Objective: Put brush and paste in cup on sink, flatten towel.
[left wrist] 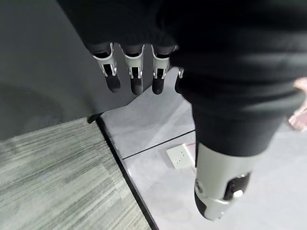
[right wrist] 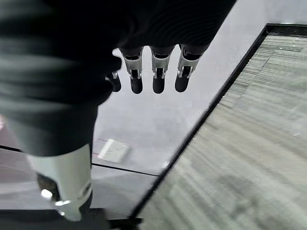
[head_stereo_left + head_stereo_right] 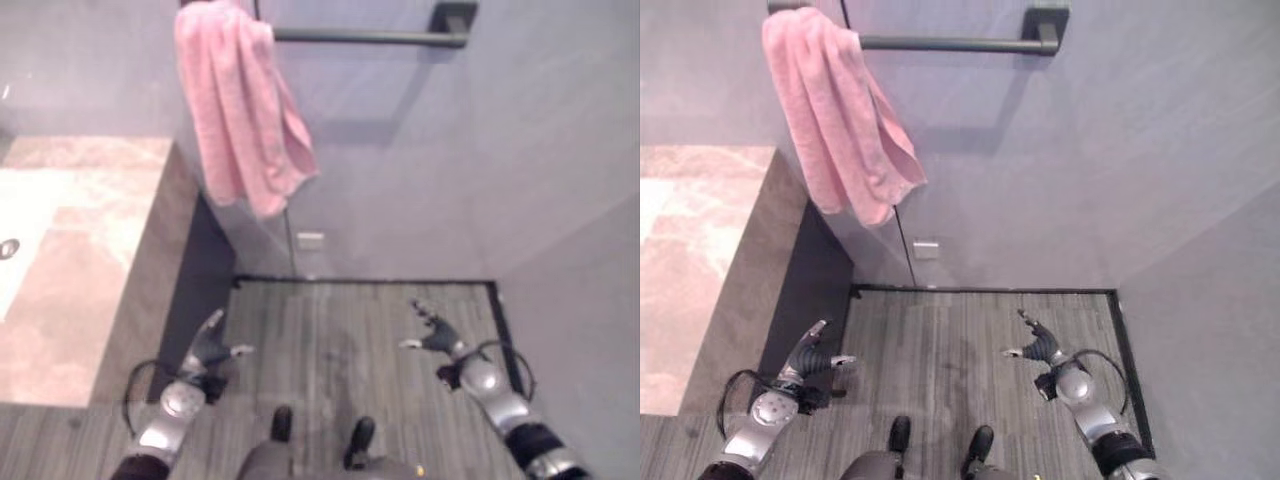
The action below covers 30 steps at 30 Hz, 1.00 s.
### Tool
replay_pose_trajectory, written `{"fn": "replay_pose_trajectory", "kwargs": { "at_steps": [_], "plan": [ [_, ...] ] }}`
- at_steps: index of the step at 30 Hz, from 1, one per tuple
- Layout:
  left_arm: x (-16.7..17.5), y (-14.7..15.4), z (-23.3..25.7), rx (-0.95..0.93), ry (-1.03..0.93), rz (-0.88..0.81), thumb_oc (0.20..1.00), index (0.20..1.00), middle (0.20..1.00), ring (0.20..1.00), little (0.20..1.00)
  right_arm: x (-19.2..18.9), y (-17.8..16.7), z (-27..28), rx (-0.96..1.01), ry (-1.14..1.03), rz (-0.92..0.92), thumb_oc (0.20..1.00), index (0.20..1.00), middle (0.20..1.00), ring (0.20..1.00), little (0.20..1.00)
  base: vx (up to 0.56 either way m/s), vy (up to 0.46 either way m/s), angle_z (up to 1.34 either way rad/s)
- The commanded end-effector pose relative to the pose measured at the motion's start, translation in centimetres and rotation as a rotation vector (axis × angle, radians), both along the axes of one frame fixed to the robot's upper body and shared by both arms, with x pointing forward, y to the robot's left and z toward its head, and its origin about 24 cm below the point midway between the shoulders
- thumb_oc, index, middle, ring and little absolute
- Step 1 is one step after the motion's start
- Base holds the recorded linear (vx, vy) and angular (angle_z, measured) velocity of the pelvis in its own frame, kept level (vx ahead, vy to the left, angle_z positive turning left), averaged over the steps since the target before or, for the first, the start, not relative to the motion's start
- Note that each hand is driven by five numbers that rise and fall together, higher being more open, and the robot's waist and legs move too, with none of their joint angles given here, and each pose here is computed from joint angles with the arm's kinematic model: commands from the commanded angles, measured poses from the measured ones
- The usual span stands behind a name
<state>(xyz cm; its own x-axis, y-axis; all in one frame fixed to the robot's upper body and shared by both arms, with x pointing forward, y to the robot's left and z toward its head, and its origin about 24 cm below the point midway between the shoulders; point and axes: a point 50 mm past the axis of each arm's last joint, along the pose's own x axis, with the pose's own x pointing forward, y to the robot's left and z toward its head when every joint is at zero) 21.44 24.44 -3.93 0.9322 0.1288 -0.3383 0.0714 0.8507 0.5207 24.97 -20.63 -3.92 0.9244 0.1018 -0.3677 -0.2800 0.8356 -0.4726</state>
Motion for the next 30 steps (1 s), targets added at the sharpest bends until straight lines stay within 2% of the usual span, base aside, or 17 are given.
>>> {"fn": "replay_pose_trajectory", "kwargs": {
  "at_steps": [1,9,22,30],
  "plan": [
    [0.8,2.5,2.9,0.126,-0.122,0.009,1.000,1.000,1.000,1.000,1.000,0.2,0.6,0.4,0.041,-0.041,0.000,1.000,1.000,1.000,1.000,1.000,0.11,0.257,-0.40],
    [0.4,2.9,3.8,0.140,-0.152,0.002,1.000,1.000,1.000,1.000,1.000,0.0,1.0,0.6,0.064,-0.049,0.017,1.000,1.000,1.000,1.000,1.000,0.12,0.056,-0.14],
    [1.2,2.3,4.1,0.086,-0.184,0.025,1.000,1.000,1.000,1.000,1.000,0.5,1.0,1.4,0.085,-0.074,0.038,1.000,1.000,1.000,1.000,1.000,0.28,-0.287,0.27],
    [1.6,1.7,3.9,0.055,-0.198,0.041,1.000,1.000,1.000,1.000,1.000,0.8,0.0,1.8,0.039,-0.083,0.026,1.000,1.000,1.000,1.000,1.000,0.08,-0.010,0.03]
  ]
}}
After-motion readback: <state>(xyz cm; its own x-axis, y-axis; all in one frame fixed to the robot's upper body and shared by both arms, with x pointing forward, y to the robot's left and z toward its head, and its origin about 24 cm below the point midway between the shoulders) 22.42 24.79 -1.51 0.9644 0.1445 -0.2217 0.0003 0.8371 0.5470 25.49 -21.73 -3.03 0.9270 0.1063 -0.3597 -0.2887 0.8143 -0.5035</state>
